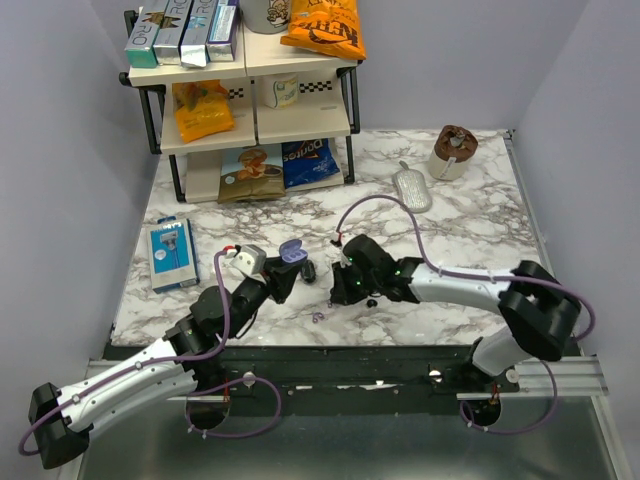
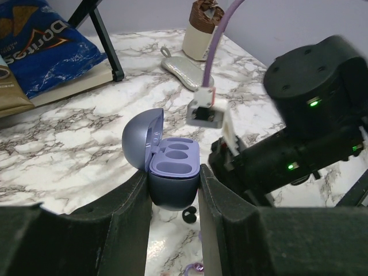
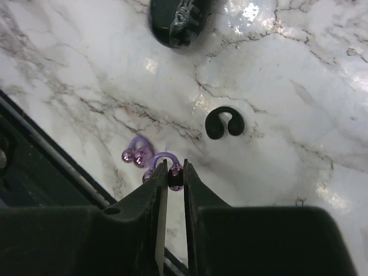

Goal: Insert the wireless bluetooth earbuds into the charging case
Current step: Pick up the earbud from the center of the board.

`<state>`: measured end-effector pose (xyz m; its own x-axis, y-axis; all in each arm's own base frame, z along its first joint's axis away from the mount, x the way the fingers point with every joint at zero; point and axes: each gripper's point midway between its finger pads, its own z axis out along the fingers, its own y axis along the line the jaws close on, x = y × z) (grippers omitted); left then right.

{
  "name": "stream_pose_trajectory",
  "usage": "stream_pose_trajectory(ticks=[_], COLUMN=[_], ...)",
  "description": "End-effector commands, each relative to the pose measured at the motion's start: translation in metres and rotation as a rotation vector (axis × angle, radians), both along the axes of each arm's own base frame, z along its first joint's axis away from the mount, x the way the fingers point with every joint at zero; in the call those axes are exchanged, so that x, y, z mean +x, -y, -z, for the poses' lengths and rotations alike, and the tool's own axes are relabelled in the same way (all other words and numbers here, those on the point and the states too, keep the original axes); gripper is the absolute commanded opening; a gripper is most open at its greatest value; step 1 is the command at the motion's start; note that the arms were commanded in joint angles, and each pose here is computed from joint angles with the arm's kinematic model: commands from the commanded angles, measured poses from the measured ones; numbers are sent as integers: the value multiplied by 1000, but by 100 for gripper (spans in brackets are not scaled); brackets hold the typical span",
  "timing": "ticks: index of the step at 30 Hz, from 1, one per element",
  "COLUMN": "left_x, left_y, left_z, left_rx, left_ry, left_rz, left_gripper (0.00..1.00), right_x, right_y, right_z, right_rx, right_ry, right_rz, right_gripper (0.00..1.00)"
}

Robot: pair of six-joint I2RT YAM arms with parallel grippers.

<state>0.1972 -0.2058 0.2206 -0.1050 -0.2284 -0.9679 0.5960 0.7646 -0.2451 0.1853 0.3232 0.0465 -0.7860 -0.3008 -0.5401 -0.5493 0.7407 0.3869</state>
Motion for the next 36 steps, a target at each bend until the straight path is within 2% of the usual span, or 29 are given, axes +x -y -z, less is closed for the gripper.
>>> stream_pose_trajectory(ticks=[1, 3, 4, 5, 10, 17, 20, 25, 32, 36], left_x=[1, 1, 2, 2, 4, 5, 3, 12, 23, 25], left_y=[-2, -2, -1, 0, 7, 26, 40, 69, 108, 124], left_z=[-9, -10, -8, -10, -11, -11, -11, -8, -35, -46], left_rx=[-22, -26, -25, -32, -28, -29, -48, -45, -126, -151], left_ry=[26, 32, 29, 34, 44, 83, 115, 118, 194, 254], left_rz=[-14, -14, -14, -11, 6, 67, 120, 174, 252, 291], left_gripper=[0, 0, 0, 0, 0, 0, 0, 0, 0, 0], right_x=[3, 6, 7, 9, 17, 32, 34, 41, 46, 48], right_y=[17, 22, 26, 29, 42, 81, 93, 118, 146, 154], right_z=[-34, -50, -54, -57, -84, -113, -133, -154, -180, -190], right_rx=[28, 58, 58, 63, 88, 186, 235, 228, 205, 195], right_ry=[72, 91, 97, 96, 133, 155, 216, 345, 528, 583], right_rz=[76, 101, 115, 138, 217, 428, 476, 539, 588, 609], right_gripper=[15, 11, 1, 1, 1, 1, 1, 1, 1, 1])
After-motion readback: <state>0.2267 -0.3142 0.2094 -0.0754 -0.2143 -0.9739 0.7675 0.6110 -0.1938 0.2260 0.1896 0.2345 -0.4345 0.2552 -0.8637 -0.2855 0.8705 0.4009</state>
